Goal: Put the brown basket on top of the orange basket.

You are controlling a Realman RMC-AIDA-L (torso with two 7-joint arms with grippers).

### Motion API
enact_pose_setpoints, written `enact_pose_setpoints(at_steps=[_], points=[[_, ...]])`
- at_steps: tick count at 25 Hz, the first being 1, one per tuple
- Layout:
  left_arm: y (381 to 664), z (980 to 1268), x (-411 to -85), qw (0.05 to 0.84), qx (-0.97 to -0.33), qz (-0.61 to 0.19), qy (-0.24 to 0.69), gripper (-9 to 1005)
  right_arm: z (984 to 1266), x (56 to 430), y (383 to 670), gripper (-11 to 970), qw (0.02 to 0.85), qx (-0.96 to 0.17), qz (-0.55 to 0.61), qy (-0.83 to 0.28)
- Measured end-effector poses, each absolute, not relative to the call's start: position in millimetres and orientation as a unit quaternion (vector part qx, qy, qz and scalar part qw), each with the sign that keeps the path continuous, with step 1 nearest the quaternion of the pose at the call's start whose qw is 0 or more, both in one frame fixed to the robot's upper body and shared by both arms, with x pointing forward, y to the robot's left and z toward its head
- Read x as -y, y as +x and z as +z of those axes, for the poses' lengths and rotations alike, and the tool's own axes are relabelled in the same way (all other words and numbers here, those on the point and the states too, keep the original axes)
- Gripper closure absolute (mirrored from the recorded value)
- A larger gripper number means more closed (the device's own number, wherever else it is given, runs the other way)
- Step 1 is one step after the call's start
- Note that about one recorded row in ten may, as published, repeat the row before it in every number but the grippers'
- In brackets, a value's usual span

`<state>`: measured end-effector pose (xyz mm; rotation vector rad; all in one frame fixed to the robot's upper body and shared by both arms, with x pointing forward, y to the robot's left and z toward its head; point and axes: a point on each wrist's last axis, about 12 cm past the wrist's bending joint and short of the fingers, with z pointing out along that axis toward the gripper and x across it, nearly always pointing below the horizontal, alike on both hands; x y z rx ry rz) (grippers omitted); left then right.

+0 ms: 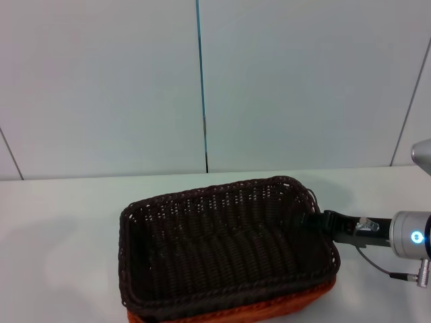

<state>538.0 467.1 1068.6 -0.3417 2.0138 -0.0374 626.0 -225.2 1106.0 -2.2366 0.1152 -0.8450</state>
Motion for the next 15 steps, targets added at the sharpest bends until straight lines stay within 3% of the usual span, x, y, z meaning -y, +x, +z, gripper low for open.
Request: enact_pose_setpoints(at_steps=[15], points=[[540,1069,-465,0.524,-0.84,-0.018,-0.142,493,1136,258,621,290,0.374,-0.05,-0.376,-0.847]])
